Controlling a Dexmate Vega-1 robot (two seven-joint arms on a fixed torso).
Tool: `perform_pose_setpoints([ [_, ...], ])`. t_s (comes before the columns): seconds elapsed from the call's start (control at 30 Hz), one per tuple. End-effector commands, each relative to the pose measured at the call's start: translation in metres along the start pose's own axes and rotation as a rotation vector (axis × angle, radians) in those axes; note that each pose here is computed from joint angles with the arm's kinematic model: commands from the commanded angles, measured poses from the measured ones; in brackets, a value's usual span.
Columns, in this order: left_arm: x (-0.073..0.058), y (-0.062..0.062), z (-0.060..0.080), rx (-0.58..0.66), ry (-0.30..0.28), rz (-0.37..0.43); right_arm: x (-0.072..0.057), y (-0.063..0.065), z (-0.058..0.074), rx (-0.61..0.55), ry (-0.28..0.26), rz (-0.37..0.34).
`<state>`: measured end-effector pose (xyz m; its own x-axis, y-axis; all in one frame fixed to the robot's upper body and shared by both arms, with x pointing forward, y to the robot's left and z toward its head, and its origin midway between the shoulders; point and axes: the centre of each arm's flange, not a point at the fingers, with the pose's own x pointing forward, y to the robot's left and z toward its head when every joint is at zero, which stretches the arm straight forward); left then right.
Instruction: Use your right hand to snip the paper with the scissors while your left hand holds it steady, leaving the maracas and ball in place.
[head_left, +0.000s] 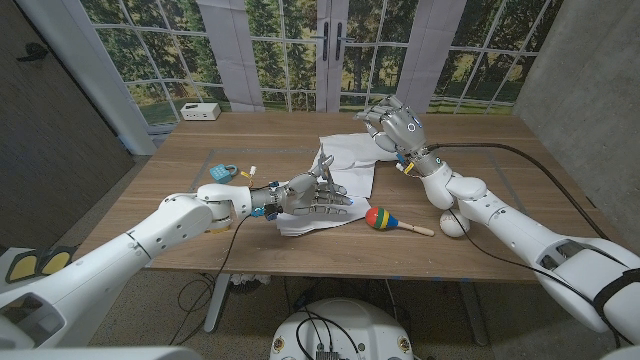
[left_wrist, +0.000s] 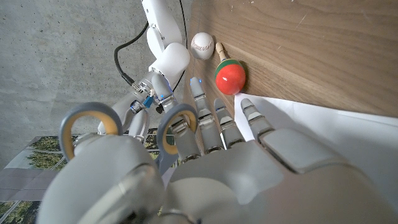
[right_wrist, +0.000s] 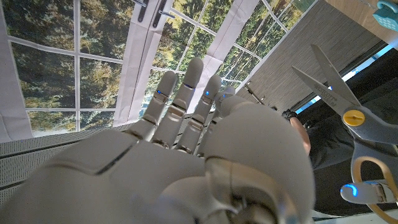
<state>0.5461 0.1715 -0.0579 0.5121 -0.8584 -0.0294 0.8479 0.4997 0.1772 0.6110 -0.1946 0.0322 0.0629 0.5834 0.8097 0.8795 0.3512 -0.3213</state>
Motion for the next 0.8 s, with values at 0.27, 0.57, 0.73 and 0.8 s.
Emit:
perform_pose_setpoints([
  [0.27, -0.001, -0.001, 0.000, 0.004, -0.010, 0.005, -0.004, 0.004, -0.002, 0.015, 0.025, 0.042],
  [0.57, -0.002, -0.002, -0.001, 0.005, -0.012, 0.004, -0.006, 0.007, -0.003, 0.014, 0.033, 0.096],
  [0.73, -0.003, -0.002, -0.001, 0.006, -0.012, 0.006, -0.006, 0.011, -0.002, 0.003, 0.030, 0.141],
  [0.8, -0.004, -0.002, -0.002, 0.005, -0.012, 0.008, -0.006, 0.013, -0.001, -0.003, 0.030, 0.160],
])
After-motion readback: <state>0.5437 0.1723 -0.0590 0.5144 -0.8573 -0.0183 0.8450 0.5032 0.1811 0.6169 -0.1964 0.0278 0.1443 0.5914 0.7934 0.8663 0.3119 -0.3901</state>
